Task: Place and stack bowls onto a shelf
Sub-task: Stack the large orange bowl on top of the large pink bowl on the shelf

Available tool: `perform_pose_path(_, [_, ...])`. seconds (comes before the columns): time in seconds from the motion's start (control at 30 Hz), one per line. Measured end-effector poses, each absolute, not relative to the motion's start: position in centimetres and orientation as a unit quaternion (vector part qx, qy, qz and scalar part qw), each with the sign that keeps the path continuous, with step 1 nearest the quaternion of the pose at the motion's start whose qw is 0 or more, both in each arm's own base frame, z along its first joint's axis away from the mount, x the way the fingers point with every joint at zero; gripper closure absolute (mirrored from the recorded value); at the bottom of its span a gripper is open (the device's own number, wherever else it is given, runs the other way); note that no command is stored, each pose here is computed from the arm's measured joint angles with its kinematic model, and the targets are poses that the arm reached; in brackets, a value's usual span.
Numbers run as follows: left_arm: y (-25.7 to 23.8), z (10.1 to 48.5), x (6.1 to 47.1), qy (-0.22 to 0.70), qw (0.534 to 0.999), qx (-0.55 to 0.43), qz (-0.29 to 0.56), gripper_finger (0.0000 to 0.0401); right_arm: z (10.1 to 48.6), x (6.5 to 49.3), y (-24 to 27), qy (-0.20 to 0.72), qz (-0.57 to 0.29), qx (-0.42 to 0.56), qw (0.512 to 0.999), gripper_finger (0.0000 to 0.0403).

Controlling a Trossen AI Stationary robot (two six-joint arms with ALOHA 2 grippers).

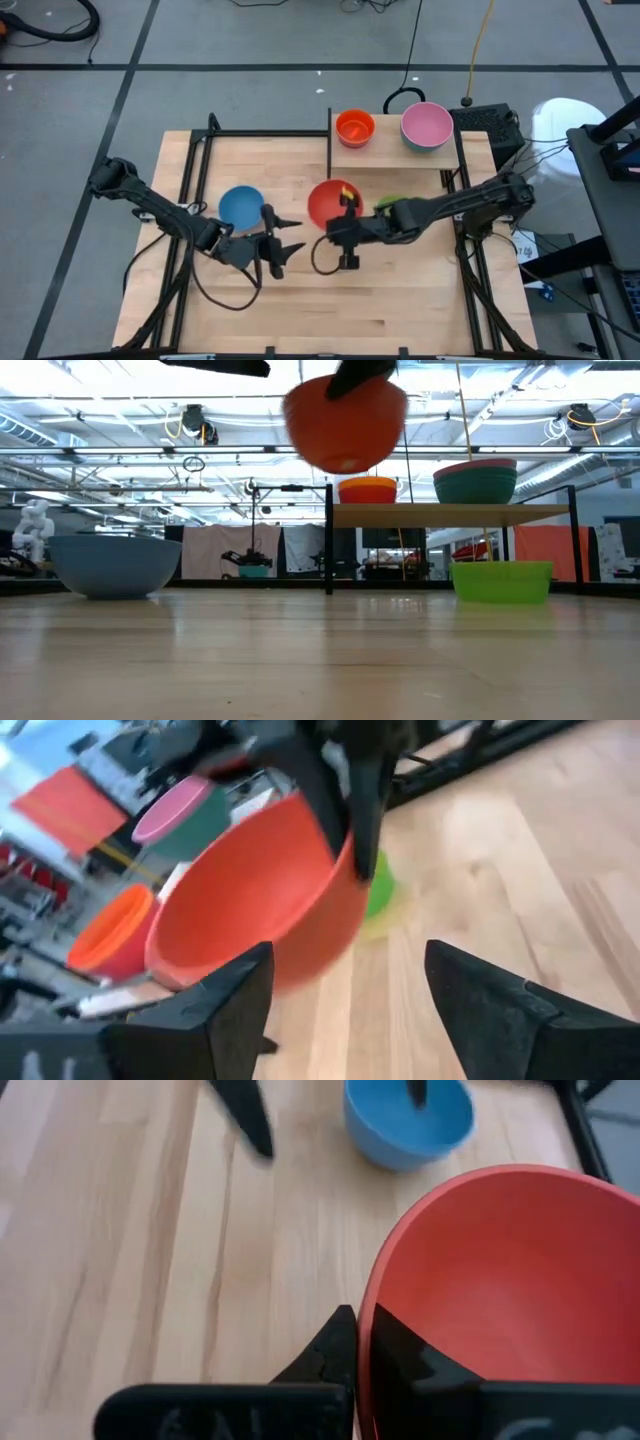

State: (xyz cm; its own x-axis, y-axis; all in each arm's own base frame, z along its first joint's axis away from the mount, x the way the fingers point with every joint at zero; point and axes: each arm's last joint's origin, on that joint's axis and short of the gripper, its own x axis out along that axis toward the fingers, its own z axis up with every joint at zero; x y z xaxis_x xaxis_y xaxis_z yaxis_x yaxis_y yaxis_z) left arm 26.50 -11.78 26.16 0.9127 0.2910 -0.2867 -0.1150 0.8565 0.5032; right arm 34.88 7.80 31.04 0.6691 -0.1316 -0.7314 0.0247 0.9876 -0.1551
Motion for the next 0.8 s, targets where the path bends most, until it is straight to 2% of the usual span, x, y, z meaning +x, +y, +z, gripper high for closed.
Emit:
perform_pose_path(0.23, [-11.4,26.2,26.6,0.166,0.964,0.144,0.149,0.0165,34.6,31.0,5.7,0.402,-0.089,-0.051,0.910,0.0403])
perform_pose_path(0.47, [-11.8,26.0,26.6,0.166,0.977,0.061,0.115,0.0182,38.0,26.6,2.4,0.389,-0.137,-0.041,0.910,0.0403])
perform_pose_path(0.8, [-13.0,23.3,27.6,0.203,0.973,0.060,0.091,0.0214,41.2,21.3,-2.9,0.348,-0.245,-0.031,0.904,0.0402])
